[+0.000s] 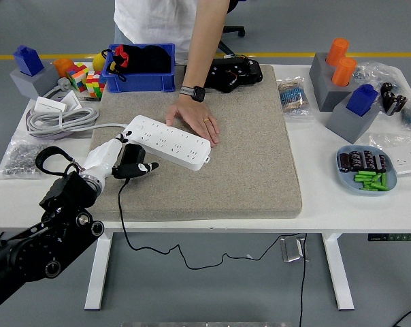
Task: Press the white button,pick up the black plug,place it near the board,insert it into the board
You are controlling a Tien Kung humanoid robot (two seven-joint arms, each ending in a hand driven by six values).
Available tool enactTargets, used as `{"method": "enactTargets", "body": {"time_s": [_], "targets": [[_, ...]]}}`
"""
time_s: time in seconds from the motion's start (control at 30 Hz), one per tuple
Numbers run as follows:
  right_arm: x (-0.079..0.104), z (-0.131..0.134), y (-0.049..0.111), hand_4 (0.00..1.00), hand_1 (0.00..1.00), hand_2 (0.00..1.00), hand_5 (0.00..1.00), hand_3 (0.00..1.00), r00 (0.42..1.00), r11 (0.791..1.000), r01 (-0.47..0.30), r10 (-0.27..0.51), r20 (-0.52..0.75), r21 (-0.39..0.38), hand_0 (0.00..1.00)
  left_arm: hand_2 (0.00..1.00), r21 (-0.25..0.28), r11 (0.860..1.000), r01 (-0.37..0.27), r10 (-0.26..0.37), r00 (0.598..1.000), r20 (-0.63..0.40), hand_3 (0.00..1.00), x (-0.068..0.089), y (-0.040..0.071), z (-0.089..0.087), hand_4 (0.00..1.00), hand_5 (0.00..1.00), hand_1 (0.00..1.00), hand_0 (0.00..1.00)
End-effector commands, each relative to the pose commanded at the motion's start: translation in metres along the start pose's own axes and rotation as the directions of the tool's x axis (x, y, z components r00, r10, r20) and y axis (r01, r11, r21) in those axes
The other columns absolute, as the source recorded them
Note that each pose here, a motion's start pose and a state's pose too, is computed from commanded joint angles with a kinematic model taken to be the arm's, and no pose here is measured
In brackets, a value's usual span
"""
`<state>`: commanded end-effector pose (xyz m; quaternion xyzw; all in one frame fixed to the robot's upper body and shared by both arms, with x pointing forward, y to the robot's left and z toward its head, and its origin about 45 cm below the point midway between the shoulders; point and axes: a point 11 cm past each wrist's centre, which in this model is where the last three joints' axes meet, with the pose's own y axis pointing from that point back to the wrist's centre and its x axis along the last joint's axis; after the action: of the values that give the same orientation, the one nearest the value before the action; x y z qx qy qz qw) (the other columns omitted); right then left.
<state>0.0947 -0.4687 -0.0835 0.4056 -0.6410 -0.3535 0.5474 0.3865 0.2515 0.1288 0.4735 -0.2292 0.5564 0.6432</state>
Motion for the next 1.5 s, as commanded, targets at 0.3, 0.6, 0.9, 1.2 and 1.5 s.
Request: {"method": "enactTargets", "body": {"time_s": [0.3,0.6,0.9,1.2,1.5], "targets": [[0.002,-0.001,0.0,0.841,0.808,0.838,0.641,0.812,1.0,1.0,-0.006,0.006,-0.007,0.003,0.828,0.687,0.016,0.999,-0.035,0.034,0.998,0.055,0.816,0.005,-0.001,-0.001,0.877,0.16,0.682,0.591],[0.003,-0.004,0.0,0.84,0.807,0.837,0.641,0.811,1.0,1.0,-0.008,0.008,-0.016,0.016,0.828,0.613,0.037,0.998,-0.052,0.048,0.993,0.104,0.753,0.003,0.0,-0.003,0.828,0.096,0.571,0.408],[0.005,-0.006,0.0,0.84,0.802,0.829,0.641,0.805,1.0,1.0,-0.015,0.015,-0.018,0.025,0.825,0.454,0.005,0.997,-0.082,0.081,0.99,0.114,0.617,0.006,0.0,0.002,0.755,0.005,0.4,0.234],[0.006,-0.005,0.0,0.839,0.799,0.826,0.642,0.801,1.0,0.999,-0.021,0.022,-0.022,0.029,0.822,0.356,-0.06,0.993,-0.101,0.105,0.993,0.056,0.569,0.007,0.001,0.009,0.639,0.002,0.316,0.237],[0.006,-0.005,0.0,0.837,0.792,0.824,0.639,0.795,1.0,0.999,-0.021,0.022,-0.019,0.031,0.817,0.28,-0.099,0.989,-0.112,0.115,0.993,0.03,0.5,0.019,-0.003,0.019,0.608,0.002,0.255,0.22]]}}
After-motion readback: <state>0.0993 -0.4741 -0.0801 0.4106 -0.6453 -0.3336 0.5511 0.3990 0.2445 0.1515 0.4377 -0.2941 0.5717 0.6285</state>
